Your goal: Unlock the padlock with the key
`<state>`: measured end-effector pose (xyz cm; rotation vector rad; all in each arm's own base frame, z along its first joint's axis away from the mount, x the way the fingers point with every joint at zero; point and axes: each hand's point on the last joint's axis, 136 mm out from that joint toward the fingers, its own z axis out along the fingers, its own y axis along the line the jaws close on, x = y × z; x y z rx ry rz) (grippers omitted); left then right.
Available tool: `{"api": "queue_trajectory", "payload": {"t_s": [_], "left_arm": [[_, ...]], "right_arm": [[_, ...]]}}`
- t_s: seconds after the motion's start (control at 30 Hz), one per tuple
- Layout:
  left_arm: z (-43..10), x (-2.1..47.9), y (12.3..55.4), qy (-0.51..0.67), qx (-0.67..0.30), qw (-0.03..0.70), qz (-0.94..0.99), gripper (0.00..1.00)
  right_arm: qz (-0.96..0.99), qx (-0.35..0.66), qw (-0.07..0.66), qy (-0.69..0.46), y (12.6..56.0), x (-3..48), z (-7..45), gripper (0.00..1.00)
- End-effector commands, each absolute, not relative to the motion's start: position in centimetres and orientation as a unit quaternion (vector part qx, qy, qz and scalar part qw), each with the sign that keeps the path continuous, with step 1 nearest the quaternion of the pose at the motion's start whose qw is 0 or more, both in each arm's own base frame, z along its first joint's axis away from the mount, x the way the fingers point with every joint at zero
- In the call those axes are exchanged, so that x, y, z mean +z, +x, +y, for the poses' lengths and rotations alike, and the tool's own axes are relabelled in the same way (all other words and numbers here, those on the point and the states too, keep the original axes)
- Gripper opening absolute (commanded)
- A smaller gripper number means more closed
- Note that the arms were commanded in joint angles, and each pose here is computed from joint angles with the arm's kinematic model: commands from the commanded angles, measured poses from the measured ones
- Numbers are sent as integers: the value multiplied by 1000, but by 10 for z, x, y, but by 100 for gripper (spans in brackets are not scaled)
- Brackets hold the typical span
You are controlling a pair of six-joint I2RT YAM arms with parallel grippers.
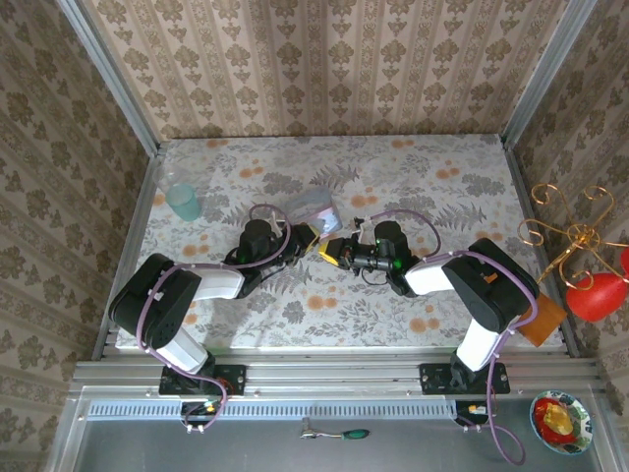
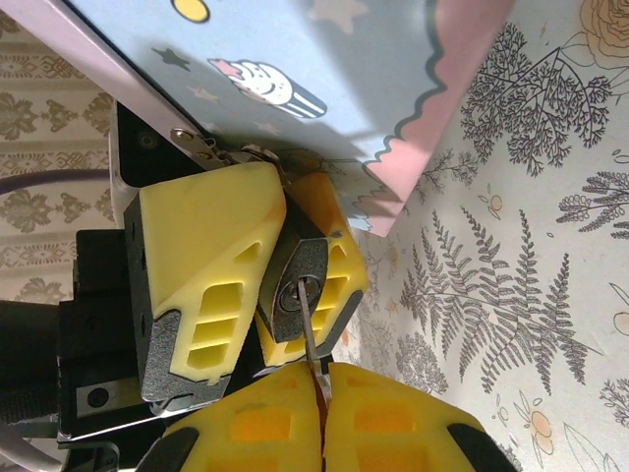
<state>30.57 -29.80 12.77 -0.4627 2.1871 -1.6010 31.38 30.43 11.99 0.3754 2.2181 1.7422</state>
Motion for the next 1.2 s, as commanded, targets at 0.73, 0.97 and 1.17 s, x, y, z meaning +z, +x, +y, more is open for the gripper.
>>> {"api": "queue_trajectory", "payload": {"t_s": [0.73, 0.97, 1.17], "left_arm": [[-344, 187, 255, -6, -648, 136, 750, 0], [-349, 196, 254, -1, -655, 137, 743, 0], [-350, 205, 259, -10, -673, 146, 725, 0]], "right_arm": [[749, 612, 165, 192, 349, 117, 277, 10], [743, 623, 162, 183, 350, 123, 282, 3], [742, 629, 156, 173, 343, 123, 295, 0]]}}
